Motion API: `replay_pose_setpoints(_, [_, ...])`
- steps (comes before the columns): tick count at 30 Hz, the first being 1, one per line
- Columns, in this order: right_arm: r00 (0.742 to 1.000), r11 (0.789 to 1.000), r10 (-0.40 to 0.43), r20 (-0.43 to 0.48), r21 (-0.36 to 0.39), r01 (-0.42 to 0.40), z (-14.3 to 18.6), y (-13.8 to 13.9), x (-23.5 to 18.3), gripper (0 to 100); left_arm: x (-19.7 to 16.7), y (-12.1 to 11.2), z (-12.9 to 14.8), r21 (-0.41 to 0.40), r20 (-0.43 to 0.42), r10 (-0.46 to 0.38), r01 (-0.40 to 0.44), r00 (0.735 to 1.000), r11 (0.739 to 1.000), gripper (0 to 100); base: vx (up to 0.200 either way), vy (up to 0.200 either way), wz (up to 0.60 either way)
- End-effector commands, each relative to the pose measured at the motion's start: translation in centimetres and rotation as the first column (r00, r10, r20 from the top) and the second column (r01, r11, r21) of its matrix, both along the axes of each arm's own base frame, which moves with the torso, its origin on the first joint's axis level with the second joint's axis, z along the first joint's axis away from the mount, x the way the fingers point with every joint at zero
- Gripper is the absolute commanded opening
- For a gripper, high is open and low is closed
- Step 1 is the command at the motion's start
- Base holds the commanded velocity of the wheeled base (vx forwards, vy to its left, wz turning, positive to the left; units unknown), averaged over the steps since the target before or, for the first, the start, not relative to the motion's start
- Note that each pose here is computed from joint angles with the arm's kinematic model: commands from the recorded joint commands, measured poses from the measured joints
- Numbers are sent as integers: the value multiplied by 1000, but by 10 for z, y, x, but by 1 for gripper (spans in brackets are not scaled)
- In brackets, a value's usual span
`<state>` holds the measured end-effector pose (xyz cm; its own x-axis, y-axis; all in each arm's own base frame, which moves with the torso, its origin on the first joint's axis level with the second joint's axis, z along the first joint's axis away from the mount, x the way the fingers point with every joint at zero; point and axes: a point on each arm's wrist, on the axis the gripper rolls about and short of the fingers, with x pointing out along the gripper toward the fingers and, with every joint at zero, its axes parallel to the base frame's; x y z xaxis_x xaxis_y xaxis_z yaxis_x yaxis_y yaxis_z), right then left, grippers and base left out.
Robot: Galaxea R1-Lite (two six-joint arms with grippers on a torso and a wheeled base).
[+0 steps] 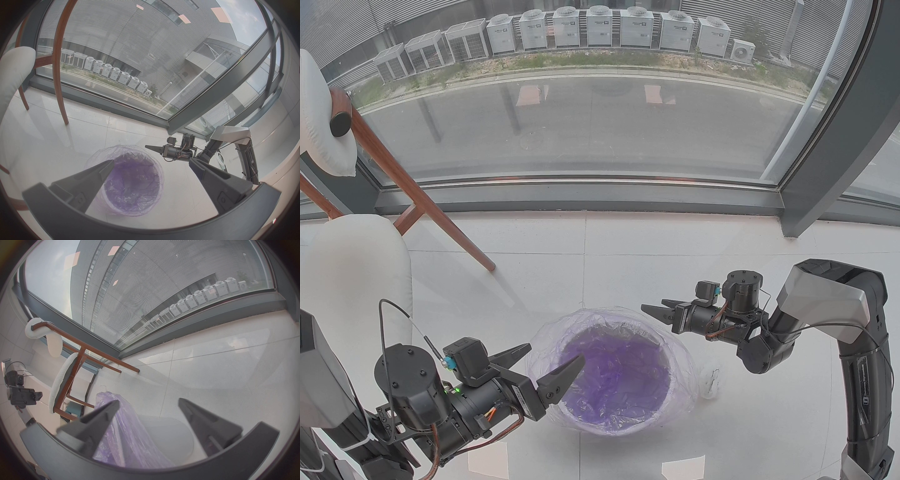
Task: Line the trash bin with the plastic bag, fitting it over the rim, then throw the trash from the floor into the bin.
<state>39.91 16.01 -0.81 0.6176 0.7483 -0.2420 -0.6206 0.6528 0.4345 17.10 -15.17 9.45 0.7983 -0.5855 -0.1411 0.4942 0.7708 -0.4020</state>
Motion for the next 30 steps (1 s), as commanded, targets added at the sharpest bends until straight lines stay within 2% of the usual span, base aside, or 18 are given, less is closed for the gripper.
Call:
replay_pose_setpoints(1, [1000,1000,7,-4,3,-7,0,3,-1,100,0,0,-1,5,-5,0,0,1000,1000,100,0,0,0])
replay_pose_setpoints(13, [999,999,36,-13,-3,-36,-6,14,-7,100,0,0,-1,5,-5,0,0,1000,1000,100,0,0,0])
replay_pose_setpoints(28, [999,999,37,-27,-7,-38,-16,15,-4,100,0,0,-2,7,-5,0,0,1000,1000,100,0,0,0])
replay_pose_setpoints(29, [999,999,36,-27,-7,-36,-16,15,-4,0,0,0,-1,6,-4,0,0,1000,1000,100,0,0,0])
replay_pose_setpoints(30, [999,999,34,-27,-7,-35,-16,15,-4,0,0,0,-2,7,-5,0,0,1000,1000,100,0,0,0])
